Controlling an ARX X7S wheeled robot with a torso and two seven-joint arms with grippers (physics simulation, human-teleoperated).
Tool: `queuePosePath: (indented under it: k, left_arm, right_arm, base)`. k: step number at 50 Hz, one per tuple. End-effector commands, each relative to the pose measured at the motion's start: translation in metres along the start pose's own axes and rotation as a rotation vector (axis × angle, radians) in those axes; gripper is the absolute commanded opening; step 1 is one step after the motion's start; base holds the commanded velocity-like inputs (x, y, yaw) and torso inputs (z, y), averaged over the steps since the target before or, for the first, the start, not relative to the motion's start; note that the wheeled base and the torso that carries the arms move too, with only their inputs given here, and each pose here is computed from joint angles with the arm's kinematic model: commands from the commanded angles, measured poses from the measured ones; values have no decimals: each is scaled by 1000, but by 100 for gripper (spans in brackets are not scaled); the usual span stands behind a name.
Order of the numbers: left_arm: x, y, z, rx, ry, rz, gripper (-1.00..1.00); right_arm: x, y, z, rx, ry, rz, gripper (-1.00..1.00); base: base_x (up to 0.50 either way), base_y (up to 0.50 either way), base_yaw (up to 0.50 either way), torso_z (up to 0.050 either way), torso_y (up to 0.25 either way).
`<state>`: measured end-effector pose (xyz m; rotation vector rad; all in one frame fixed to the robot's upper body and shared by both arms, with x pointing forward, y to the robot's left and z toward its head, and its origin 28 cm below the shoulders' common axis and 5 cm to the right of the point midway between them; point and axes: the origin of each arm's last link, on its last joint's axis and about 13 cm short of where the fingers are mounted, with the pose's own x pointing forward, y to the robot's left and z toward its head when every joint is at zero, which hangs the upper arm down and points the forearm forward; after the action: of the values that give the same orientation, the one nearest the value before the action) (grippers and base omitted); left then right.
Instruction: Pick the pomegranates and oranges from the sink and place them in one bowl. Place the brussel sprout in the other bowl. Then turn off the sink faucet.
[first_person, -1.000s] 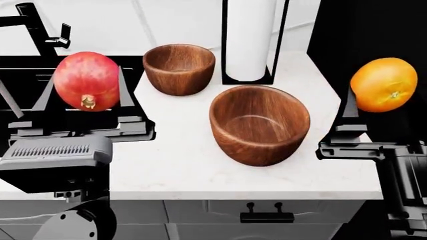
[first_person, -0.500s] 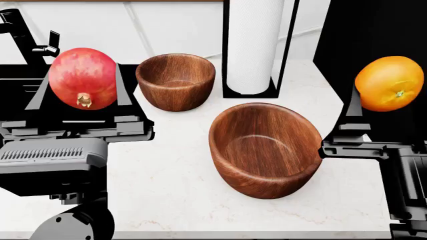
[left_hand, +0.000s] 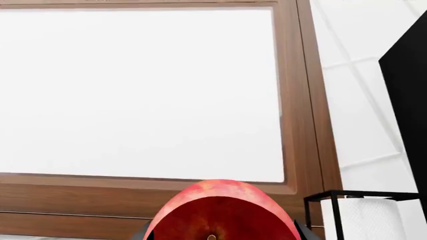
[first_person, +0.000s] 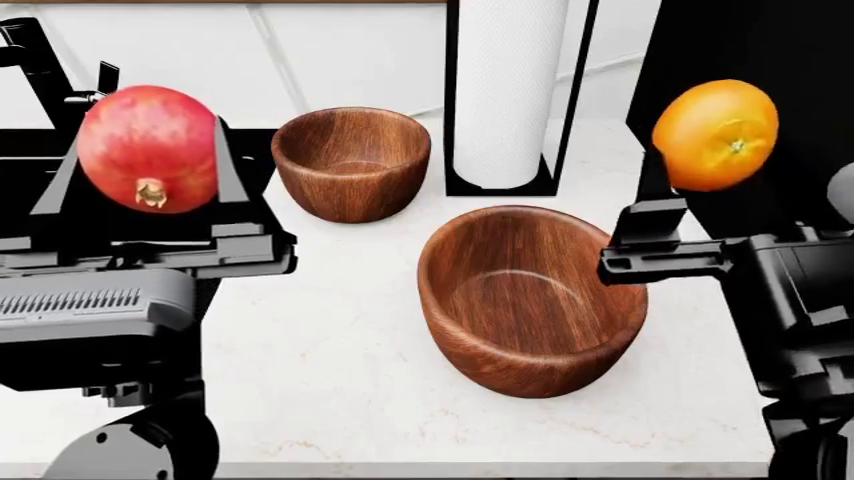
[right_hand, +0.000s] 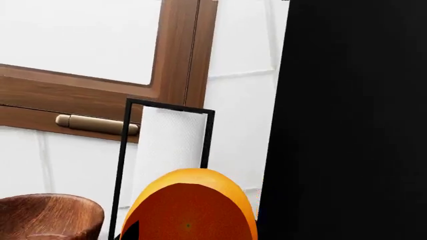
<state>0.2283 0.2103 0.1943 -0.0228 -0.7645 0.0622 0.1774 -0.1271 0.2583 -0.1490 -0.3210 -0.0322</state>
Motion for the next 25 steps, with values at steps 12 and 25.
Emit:
queuePosePath:
  k: [12, 25]
  left_arm:
    - [4, 5, 8, -36, -19, 24, -100]
    - [4, 7, 10, -32, -22, 23, -100]
  right_arm:
    - [23, 14, 38, 44, 349, 219, -100]
    - [21, 16, 49, 37, 479, 285, -100]
  base:
    - [0, 0, 0, 0, 1]
    - [0, 0, 0, 0, 0]
